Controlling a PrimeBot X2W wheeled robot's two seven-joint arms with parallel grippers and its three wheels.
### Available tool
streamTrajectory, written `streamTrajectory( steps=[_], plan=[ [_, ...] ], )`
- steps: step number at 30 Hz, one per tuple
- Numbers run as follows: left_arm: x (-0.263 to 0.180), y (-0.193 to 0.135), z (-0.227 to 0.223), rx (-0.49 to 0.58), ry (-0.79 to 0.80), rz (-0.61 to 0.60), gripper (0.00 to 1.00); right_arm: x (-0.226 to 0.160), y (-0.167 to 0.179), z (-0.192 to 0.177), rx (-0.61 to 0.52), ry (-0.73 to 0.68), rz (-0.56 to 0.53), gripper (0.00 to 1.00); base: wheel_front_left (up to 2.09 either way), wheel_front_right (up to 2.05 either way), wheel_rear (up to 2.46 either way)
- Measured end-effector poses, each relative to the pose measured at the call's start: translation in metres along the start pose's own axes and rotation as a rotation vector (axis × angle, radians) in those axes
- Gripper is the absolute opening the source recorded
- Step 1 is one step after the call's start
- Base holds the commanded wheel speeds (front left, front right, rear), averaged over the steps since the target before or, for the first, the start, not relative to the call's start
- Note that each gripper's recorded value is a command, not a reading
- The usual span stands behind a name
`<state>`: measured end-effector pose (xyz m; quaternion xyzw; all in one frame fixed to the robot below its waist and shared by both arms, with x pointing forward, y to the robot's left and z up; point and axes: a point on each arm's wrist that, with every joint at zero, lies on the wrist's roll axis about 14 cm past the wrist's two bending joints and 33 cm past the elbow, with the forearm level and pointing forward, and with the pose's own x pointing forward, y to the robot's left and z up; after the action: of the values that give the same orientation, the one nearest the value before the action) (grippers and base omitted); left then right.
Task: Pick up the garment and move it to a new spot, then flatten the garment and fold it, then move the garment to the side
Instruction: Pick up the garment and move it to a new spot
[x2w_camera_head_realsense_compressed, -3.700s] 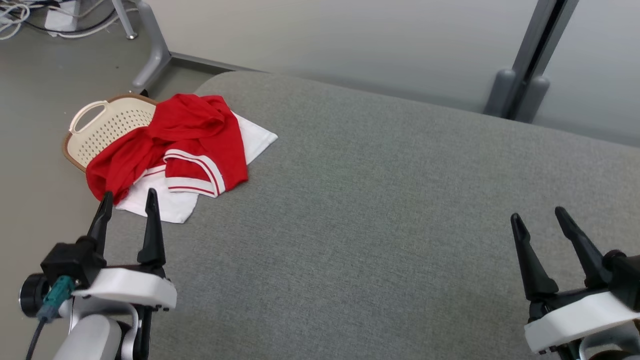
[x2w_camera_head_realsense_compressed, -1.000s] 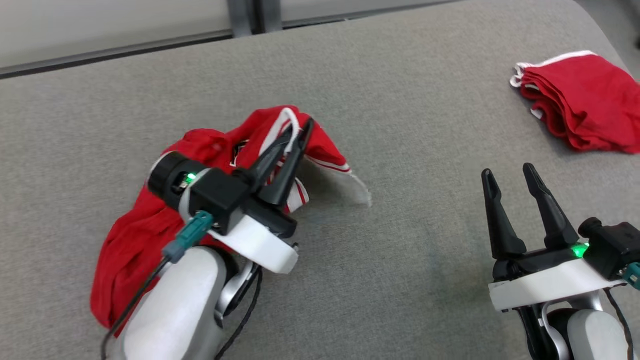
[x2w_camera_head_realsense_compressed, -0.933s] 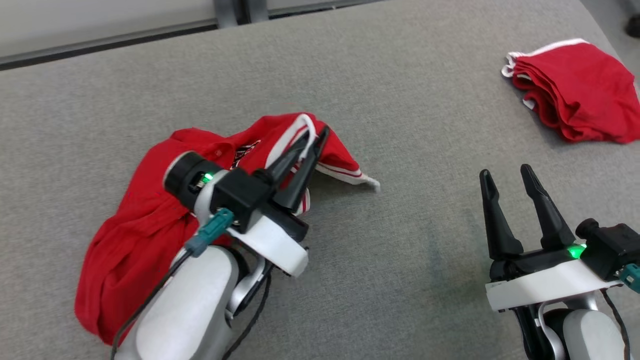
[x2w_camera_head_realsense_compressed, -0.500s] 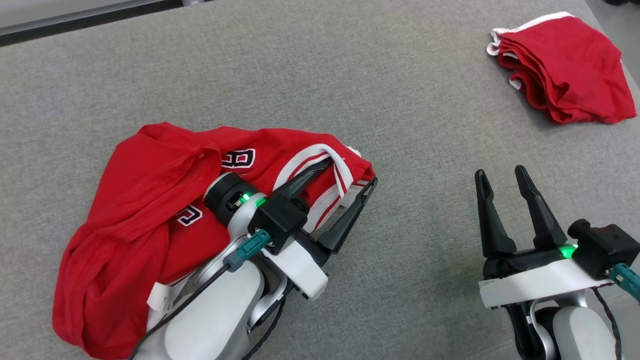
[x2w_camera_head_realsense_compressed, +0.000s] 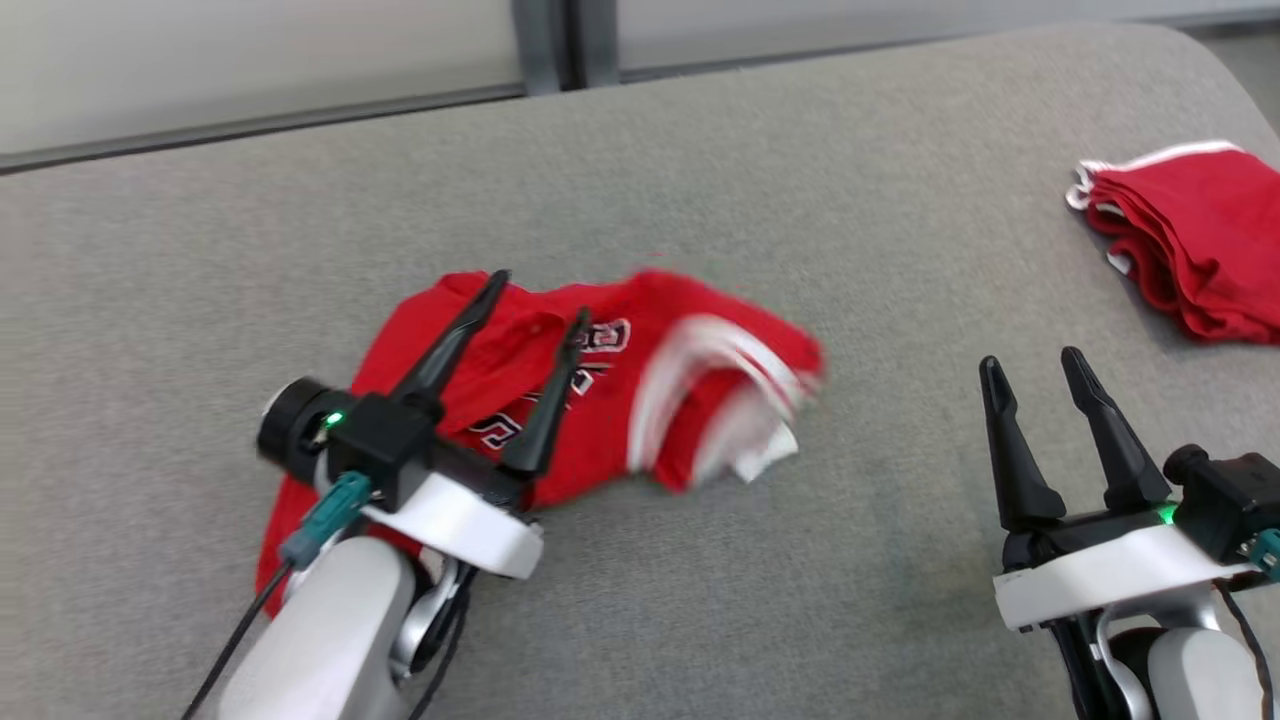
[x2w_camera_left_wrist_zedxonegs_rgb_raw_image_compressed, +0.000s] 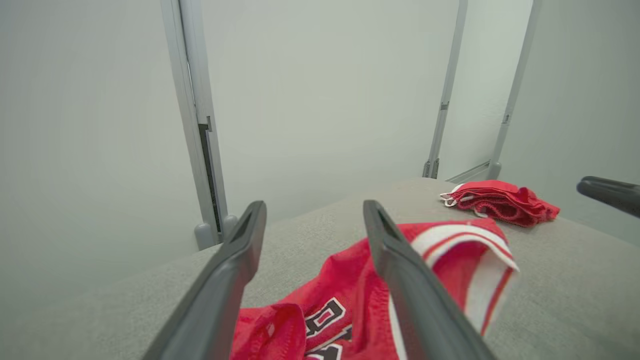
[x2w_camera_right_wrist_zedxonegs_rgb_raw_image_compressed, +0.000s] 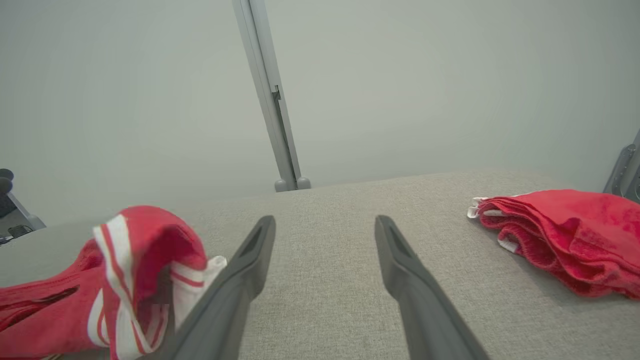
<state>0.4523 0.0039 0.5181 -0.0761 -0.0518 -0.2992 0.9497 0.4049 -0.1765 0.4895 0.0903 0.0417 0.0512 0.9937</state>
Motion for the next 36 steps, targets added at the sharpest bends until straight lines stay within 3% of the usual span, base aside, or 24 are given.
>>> streamTrajectory(
  steps=[11, 16, 21, 36],
  plan=[
    [-0.095, 0.099, 0.032, 0.074, -0.022, 0.412, 1.00, -0.003, 0.027, 0.011, -0.020, -0.004, 0.085, 1.00, 0.00, 0.00, 0.00],
    [-0.143, 0.127, 0.041, 0.080, -0.027, 0.573, 1.00, -0.008, 0.034, 0.014, -0.057, 0.000, 0.113, 1.00, 0.00, 0.00, 0.00],
    [-0.176, 0.124, 0.034, 0.082, 0.008, 0.613, 1.00, -0.016, 0.040, 0.019, -0.071, -0.007, 0.129, 1.00, 0.00, 0.00, 0.00],
    [-0.196, 0.091, 0.035, 0.058, 0.023, 0.596, 1.00, -0.047, 0.035, 0.018, -0.091, 0.017, 0.114, 1.00, 0.00, 0.00, 0.00]
  ],
)
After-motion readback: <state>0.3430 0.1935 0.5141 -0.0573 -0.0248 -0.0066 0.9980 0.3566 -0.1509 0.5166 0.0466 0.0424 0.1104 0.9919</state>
